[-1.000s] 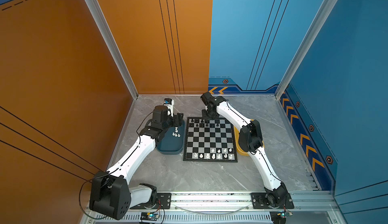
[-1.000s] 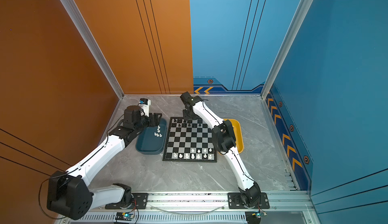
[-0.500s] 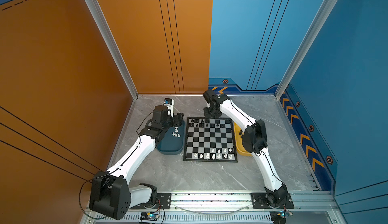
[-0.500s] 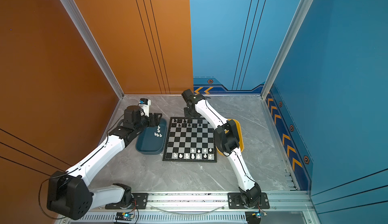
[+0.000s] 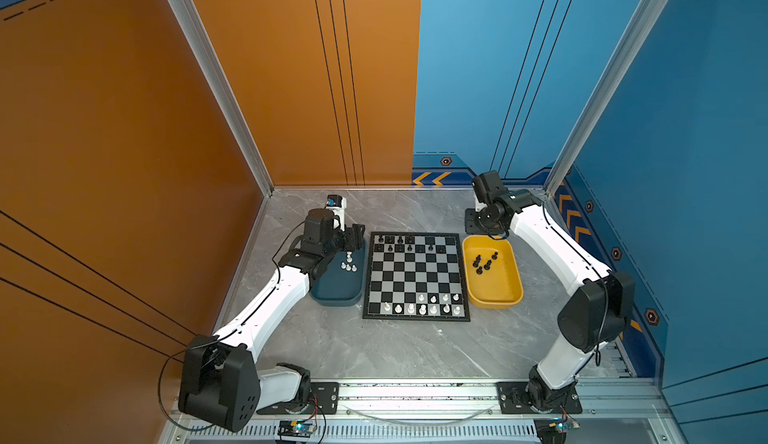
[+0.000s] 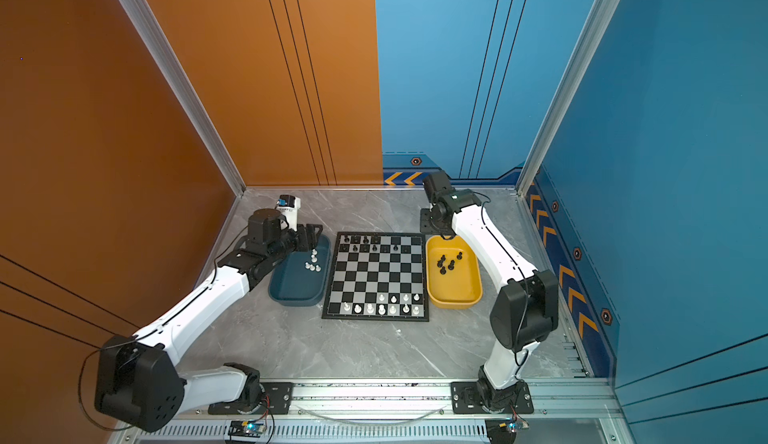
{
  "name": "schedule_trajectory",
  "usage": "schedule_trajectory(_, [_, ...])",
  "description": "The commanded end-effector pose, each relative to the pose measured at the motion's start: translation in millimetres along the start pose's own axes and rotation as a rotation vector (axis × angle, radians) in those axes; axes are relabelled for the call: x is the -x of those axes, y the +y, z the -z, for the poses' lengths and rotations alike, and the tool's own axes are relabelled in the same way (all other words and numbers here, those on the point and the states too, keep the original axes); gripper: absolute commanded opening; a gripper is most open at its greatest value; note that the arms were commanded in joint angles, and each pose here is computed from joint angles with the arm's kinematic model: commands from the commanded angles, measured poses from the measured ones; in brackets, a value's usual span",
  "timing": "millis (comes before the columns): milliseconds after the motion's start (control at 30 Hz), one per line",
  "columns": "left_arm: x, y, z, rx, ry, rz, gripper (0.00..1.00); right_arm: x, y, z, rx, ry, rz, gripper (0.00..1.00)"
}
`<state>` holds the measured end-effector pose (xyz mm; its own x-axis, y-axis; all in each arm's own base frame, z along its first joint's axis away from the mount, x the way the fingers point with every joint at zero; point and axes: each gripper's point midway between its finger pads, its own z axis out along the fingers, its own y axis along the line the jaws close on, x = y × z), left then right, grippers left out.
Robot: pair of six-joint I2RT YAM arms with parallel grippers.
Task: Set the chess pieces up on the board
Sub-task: 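Raise the open right gripper and move it back over the yellow tray, then lower the right gripper into the yellow tray and close on a black piece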
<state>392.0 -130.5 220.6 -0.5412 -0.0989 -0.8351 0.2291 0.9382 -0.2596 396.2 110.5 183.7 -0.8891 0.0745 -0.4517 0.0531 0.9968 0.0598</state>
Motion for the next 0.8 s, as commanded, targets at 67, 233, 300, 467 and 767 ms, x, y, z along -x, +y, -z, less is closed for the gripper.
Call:
schedule_trajectory(67, [9.4, -21.8, -6.2, -0.056, 0.000, -0.013, 0.66, -24.4, -27.1, -14.5, -0.020, 0.018, -0.078, 0.43])
schedule_trajectory(233, [7.3, -31.4, -11.6, -0.066, 0.016, -0.031, 0.66, -48.2, -40.4, -37.9, -0.036, 0.084, -0.106, 0.43])
schedule_trajectory(300, [4.8, -32.8, -12.8, -0.066, 0.023, -0.037, 0.66, -52.7, -45.3, -46.7, -0.043, 0.100, -0.117, 0.43])
schedule_trajectory(467, [0.7, -33.8, -14.2, -0.061, 0.036, -0.046, 0.66, -59.4, -56.0, -66.5, -0.060, 0.135, -0.139, 0.43])
schedule_trajectory(767, [14.2, -38.2, -12.7, -0.062, 0.011, -0.053, 0.66, -62.2, -60.1, -93.8, -0.054, 0.177, -0.160, 0.41])
